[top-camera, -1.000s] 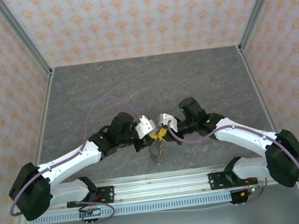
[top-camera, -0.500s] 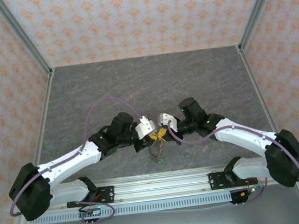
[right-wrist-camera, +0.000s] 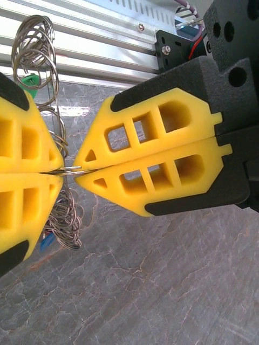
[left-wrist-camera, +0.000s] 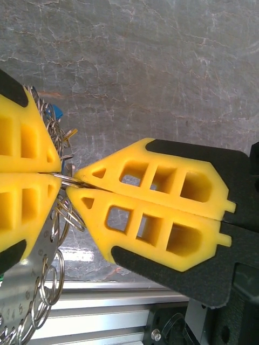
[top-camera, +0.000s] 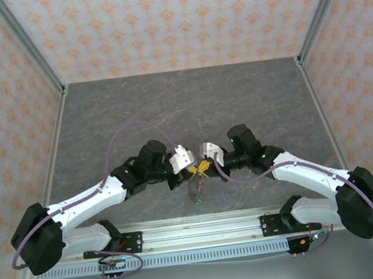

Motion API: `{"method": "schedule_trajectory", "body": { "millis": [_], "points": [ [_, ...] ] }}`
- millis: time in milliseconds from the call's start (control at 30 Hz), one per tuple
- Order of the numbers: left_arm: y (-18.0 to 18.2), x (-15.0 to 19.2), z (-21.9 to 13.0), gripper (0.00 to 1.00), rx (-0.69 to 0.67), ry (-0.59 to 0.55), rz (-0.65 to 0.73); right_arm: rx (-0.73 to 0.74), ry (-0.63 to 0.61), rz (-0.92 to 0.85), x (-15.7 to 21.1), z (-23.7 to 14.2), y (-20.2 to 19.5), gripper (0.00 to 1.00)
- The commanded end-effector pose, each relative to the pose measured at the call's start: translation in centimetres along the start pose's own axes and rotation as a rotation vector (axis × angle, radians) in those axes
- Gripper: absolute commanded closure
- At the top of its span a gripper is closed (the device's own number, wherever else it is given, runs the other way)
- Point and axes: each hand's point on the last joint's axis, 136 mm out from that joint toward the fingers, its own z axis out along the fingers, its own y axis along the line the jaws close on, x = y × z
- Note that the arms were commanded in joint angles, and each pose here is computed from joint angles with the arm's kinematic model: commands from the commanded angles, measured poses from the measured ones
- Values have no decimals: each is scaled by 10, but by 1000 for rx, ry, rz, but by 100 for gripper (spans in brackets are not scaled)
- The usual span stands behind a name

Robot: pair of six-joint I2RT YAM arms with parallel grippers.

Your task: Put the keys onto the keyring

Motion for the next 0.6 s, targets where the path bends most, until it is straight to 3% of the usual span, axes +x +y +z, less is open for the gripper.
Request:
{"method": "schedule_trajectory", "body": {
  "millis": [0, 233, 567],
  "points": [
    [0, -6, -2, 100, -12, -55, -6, -9, -90, -49, -20, -4, 5, 100],
    [0, -21, -9, 100, -29, -182, -35, -12, -103, -25, -11, 1, 4, 87],
    [-3, -26, -13, 100, -21, -242, -57, -31, -123, 16, -3, 7, -2, 85]
  ]
}}
